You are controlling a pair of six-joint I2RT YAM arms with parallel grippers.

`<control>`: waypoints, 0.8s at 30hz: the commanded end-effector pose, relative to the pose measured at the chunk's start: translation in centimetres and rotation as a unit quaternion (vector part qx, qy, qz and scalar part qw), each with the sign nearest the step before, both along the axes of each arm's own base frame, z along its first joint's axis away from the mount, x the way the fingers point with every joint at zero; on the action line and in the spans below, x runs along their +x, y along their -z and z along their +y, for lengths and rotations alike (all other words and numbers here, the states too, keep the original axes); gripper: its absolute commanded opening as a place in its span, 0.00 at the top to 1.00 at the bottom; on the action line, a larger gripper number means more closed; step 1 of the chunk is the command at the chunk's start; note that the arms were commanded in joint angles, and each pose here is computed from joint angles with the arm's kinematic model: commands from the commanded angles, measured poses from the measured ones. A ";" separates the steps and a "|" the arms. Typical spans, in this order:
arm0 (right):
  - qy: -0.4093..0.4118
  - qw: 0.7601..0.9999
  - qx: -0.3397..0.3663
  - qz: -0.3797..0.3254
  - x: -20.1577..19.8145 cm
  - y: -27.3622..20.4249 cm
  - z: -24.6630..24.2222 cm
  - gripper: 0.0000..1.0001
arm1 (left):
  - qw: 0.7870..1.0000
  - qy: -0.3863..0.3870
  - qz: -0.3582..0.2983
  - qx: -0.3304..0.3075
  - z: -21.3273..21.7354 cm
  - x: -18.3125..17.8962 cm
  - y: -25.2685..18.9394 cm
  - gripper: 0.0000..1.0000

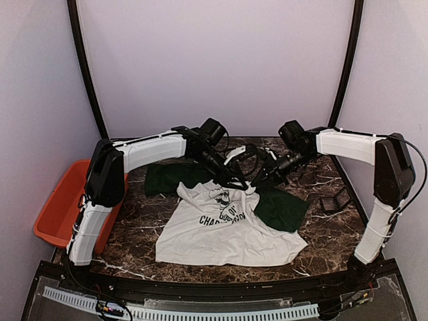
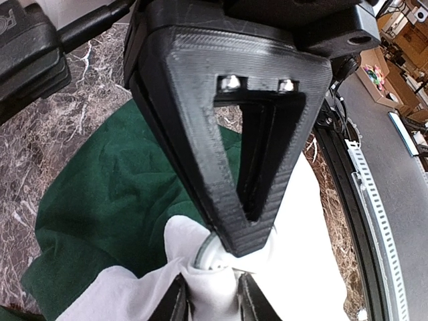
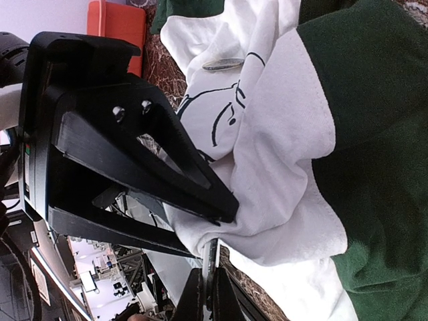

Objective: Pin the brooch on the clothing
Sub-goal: Pin the brooch to the flattened clothing.

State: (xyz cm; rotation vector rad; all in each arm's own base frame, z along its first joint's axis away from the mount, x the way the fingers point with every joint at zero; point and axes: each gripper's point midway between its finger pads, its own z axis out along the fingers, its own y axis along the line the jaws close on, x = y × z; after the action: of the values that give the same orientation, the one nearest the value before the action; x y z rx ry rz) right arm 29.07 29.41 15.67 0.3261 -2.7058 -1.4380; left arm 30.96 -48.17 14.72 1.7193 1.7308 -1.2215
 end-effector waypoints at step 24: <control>-0.011 0.997 0.042 -0.064 1.5 -2.4 0.8 1.00 | 1.000 -0.023 -0.004 -0.006 1.2 1.4 -1.7 0.50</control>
State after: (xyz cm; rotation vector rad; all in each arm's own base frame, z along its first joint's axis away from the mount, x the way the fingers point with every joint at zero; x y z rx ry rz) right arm 30.05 29.66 16.25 0.3765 -2.7223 -1.5039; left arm 31.69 -47.87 14.71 1.6872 1.7636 -1.2165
